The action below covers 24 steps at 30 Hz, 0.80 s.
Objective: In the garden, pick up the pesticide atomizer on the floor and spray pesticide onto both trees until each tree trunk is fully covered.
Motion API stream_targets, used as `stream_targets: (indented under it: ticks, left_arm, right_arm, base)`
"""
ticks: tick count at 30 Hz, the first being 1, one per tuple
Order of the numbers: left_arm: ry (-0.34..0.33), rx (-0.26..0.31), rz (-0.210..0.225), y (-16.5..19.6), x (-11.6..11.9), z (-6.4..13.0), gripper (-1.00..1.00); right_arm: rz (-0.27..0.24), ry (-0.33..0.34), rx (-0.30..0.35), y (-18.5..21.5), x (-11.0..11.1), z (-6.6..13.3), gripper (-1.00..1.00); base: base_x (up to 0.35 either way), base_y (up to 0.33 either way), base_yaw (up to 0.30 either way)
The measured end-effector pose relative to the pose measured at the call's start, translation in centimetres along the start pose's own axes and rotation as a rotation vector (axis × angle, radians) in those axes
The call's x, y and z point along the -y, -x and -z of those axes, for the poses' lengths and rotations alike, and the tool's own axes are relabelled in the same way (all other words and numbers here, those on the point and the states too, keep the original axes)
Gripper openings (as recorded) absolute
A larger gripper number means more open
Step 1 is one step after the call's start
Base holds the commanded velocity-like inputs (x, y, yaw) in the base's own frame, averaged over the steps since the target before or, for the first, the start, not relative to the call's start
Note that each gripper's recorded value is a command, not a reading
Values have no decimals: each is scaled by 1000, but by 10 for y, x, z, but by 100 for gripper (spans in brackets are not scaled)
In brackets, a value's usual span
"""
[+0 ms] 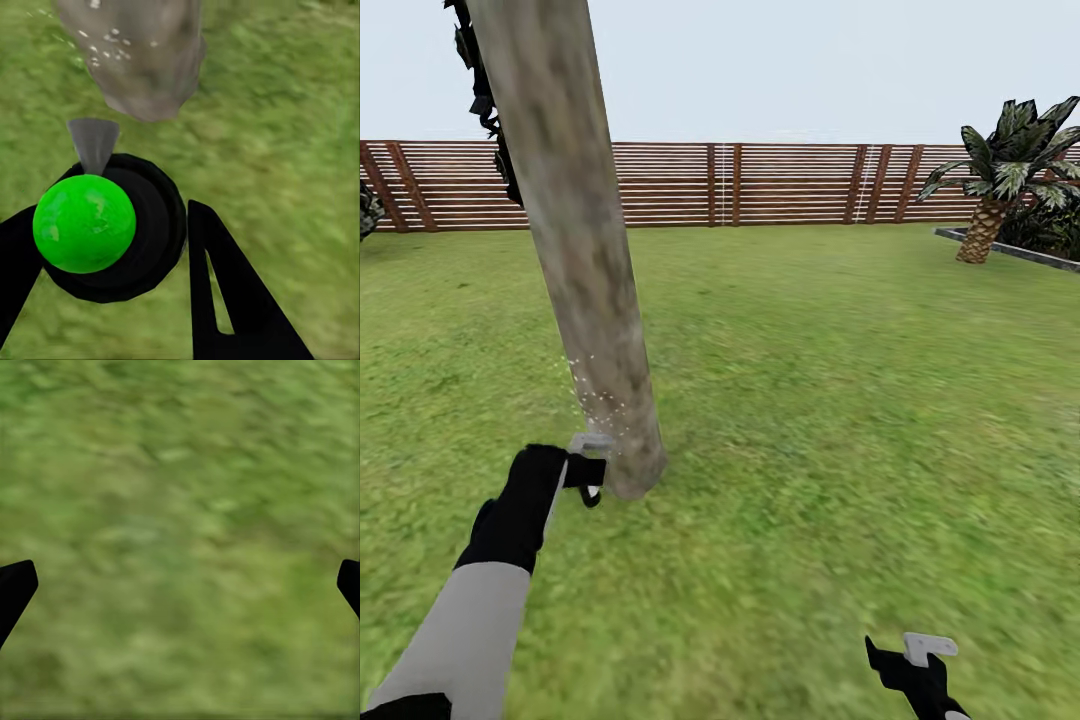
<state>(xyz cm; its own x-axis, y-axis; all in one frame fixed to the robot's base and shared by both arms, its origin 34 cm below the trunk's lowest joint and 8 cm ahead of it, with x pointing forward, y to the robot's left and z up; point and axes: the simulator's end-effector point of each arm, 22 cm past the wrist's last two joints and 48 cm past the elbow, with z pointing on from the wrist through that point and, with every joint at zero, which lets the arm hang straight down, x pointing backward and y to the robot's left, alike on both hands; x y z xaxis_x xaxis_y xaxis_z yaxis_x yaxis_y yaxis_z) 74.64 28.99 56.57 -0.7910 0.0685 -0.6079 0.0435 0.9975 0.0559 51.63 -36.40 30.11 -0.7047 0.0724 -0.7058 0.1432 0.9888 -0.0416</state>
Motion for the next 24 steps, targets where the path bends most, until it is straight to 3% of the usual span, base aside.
stream_targets:
  ticks: [2, 5, 10, 13, 16, 20, 24]
  left_arm:
    - [44, 2, -1, 0, -29, 5, -100]
    - [44, 4, 2, 0, -32, 7, -100]
    - [-15, 31, -24, 24, 17, 22, -100]
    - [-21, 91, -40, 46, 31, 38, -100]
    - [8, 134, -35, 61, 16, 51, -100]
    - [44, 146, 8, 64, -18, 56, -100]
    - [23, 163, 14, 70, -11, 60, -100]
  right_arm:
    - [0, 0, 0, 0, 0, 0, 100]
    - [0, 0, 0, 0, 0, 0, 100]
    - [0, 0, 0, 0, 0, 0, 100]
    - [0, 0, 0, 0, 0, 0, 100]
    - [0, 0, 0, 0, 0, 0, 100]
    - [0, 0, 0, 0, 0, 0, 100]
    - [0, 0, -1, 0, 0, 0, 100]
  base:
    - [0, 0, 0]
    - [0, 0, 0]
    - [0, 0, 0]
    - [0, 0, 0]
    - [0, 0, 0]
    - [0, 0, 0]
    - [0, 0, 0]
